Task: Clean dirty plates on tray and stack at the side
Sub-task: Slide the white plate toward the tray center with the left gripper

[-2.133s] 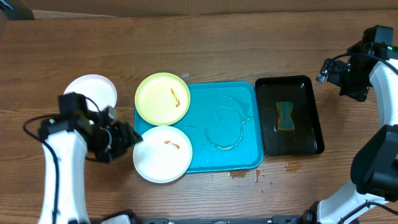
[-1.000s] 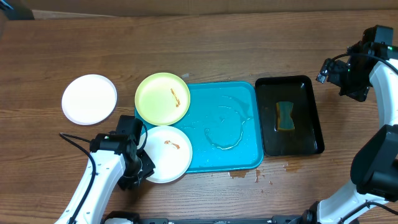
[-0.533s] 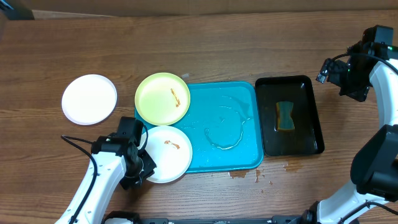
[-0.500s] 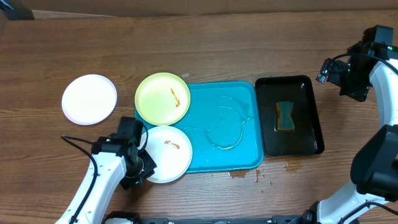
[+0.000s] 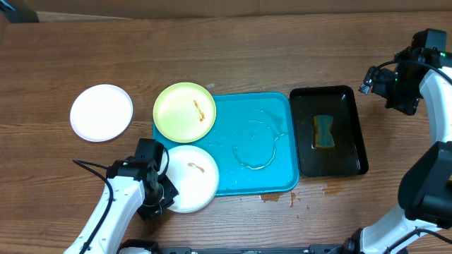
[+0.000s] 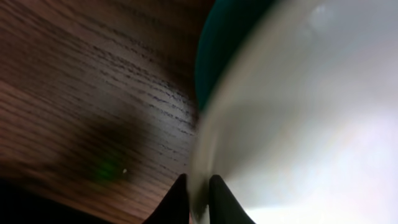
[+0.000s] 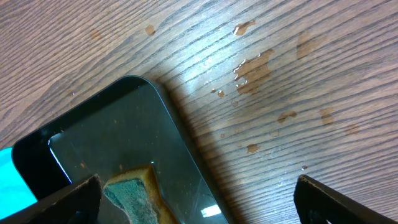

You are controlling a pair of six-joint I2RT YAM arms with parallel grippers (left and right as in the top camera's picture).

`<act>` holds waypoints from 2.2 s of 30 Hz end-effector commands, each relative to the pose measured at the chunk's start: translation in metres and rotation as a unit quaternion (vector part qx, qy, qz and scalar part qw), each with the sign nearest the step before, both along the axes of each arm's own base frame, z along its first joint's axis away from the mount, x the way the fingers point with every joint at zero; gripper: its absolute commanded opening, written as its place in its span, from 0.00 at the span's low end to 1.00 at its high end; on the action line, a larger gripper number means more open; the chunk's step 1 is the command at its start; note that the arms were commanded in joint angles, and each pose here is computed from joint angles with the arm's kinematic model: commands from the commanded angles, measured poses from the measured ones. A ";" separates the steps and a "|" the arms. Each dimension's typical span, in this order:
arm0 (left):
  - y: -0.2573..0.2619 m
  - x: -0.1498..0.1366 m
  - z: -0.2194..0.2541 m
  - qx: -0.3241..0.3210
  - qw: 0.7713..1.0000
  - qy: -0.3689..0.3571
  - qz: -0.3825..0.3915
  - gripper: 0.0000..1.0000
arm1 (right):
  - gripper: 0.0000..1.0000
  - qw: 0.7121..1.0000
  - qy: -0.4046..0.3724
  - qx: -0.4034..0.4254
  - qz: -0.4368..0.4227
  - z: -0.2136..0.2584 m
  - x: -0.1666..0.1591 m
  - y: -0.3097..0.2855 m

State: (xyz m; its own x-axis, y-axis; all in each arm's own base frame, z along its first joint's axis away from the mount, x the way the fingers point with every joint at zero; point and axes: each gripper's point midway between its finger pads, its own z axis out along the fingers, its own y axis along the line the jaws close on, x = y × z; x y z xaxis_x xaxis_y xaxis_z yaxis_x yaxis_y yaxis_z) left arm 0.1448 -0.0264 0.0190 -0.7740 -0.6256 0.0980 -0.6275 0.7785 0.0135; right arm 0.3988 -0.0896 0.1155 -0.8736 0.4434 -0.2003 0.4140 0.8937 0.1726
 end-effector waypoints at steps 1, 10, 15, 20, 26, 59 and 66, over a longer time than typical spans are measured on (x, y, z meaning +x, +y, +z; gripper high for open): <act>-0.003 -0.002 -0.002 -0.007 1.000 0.003 0.001 0.05 | 1.00 1.000 -0.010 -0.004 -0.003 0.005 0.004 -0.002; -0.028 0.018 0.015 -0.079 0.996 -0.029 -0.044 0.04 | 1.00 1.000 -0.010 -0.003 -0.003 0.005 0.004 -0.002; -0.046 0.054 0.047 -0.112 0.984 -0.094 -0.099 0.04 | 1.00 1.000 -0.010 -0.004 -0.003 0.005 0.004 -0.002; -0.062 0.086 0.066 -0.091 0.973 -0.151 -0.147 0.04 | 1.00 1.000 -0.010 -0.004 -0.003 0.005 0.004 -0.002; -0.087 0.122 0.059 -0.058 0.966 -0.157 -0.196 0.04 | 1.00 1.000 -0.010 -0.004 -0.003 0.005 0.004 -0.002; -0.150 0.169 -0.001 -0.031 0.957 -0.089 -0.274 0.42 | 1.00 1.000 -0.010 -0.004 -0.003 0.005 0.004 -0.002; -0.143 0.171 -0.012 -0.007 0.956 -0.102 -0.277 0.28 | 1.00 1.000 -0.010 -0.004 -0.003 0.005 0.004 -0.002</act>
State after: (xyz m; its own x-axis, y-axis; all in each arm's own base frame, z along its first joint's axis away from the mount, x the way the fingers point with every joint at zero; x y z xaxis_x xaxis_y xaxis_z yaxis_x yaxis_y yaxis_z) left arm 0.3219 -0.1787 0.0179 -0.9887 -0.1222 -0.0864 -0.1102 0.9851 -0.1324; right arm 0.3988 -0.0896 0.1155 -0.8736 0.4434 -0.2003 0.4140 0.8937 0.1726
